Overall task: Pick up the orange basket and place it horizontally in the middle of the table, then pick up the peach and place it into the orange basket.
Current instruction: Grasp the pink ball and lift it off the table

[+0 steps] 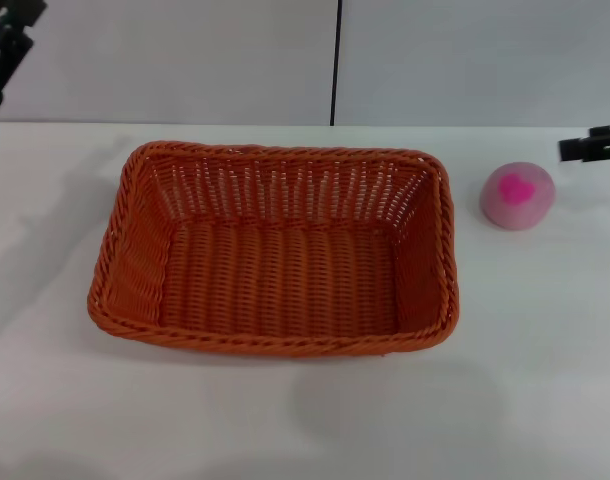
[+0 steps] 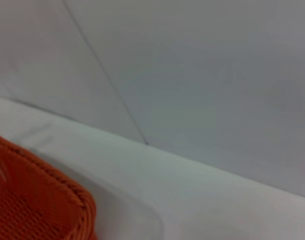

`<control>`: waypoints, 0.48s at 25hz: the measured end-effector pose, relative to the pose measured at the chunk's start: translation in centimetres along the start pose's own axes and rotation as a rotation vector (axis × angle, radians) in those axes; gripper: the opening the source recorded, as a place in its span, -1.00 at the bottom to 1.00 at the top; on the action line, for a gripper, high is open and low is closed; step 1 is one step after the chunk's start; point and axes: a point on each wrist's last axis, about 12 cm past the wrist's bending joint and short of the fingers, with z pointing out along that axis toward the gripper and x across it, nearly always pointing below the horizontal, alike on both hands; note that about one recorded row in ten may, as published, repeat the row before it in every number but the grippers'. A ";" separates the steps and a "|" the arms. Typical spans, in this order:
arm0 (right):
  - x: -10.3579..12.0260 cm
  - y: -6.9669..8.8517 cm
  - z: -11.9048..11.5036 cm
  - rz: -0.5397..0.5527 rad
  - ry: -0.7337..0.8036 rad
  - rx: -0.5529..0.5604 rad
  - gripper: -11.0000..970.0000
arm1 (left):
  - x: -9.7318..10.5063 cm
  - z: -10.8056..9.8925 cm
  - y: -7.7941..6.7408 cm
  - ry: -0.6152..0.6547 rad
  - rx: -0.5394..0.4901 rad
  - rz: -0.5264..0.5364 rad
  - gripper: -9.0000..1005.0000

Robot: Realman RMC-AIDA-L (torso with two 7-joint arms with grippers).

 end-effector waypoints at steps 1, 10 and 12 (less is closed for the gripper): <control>-0.1 0.2 0.7 -0.009 0.017 -0.002 0.29 | -0.1 -0.4 0.1 -0.011 -0.016 0.003 0.12; -0.2 1.8 4.5 -0.080 0.109 0.009 0.28 | -1.1 -2.0 0.7 -0.056 -0.088 0.027 0.12; -0.1 1.9 4.8 -0.082 0.116 0.013 0.28 | -1.2 -2.3 0.8 -0.064 -0.099 0.029 0.12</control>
